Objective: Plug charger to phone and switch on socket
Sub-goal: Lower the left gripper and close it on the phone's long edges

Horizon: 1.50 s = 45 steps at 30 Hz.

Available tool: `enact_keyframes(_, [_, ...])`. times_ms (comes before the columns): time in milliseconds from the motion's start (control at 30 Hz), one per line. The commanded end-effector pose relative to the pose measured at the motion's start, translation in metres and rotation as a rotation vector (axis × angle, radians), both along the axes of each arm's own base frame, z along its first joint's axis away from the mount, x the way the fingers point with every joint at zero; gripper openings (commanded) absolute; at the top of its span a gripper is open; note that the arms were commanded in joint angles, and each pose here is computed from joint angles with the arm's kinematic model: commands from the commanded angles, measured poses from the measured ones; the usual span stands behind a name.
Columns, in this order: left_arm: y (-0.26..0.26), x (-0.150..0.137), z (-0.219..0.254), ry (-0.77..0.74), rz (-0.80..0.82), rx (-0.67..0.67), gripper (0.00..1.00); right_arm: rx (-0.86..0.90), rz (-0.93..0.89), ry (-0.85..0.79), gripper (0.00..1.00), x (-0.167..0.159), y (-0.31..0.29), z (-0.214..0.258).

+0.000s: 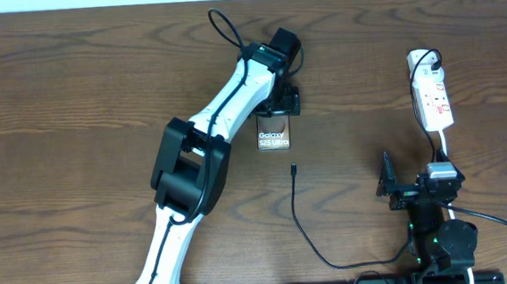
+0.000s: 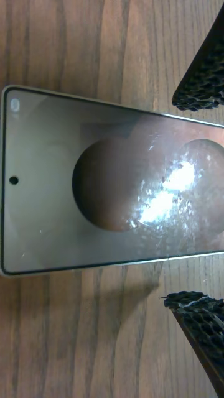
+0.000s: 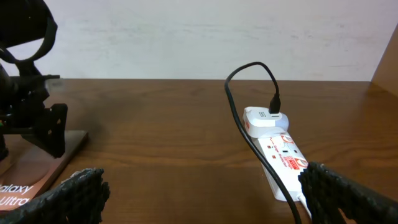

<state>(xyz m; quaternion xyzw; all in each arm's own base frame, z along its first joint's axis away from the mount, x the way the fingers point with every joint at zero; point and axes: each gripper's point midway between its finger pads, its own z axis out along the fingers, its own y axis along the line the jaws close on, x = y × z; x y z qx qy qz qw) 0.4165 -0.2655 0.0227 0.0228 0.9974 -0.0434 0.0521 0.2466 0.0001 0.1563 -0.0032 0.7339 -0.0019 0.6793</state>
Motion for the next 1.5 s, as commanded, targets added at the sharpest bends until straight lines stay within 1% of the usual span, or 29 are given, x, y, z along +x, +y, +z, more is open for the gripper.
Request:
enact_keyframes(0, [-0.004,-0.005,-0.010,0.010,-0.004,0.021,0.91,0.010,-0.009,0.001,0.99,0.000,-0.002,-0.001])
enact_keyframes(167, [0.001,-0.001,-0.010,-0.012,0.003,0.043,0.91,0.010,-0.009,0.001,0.99,0.000,-0.002,-0.001])
enact_keyframes(400, [0.001,-0.001,-0.010,-0.011,0.003,0.043,0.92,0.010,-0.009,0.001,0.99,0.000,-0.002,-0.001])
enact_keyframes(867, [0.004,-0.007,-0.029,0.004,0.002,0.051,0.91,0.010,-0.009,0.001,0.99,0.000,-0.002,-0.001])
enact_keyframes(1233, [-0.007,-0.011,-0.029,-0.009,-0.021,0.044,0.92,0.010,-0.009,0.001,0.99,0.000,-0.002,-0.001])
enact_keyframes(1467, [-0.002,-0.005,-0.029,-0.030,-0.001,0.063,0.92,0.010,-0.009,0.001,0.99,0.000,-0.002,-0.001])
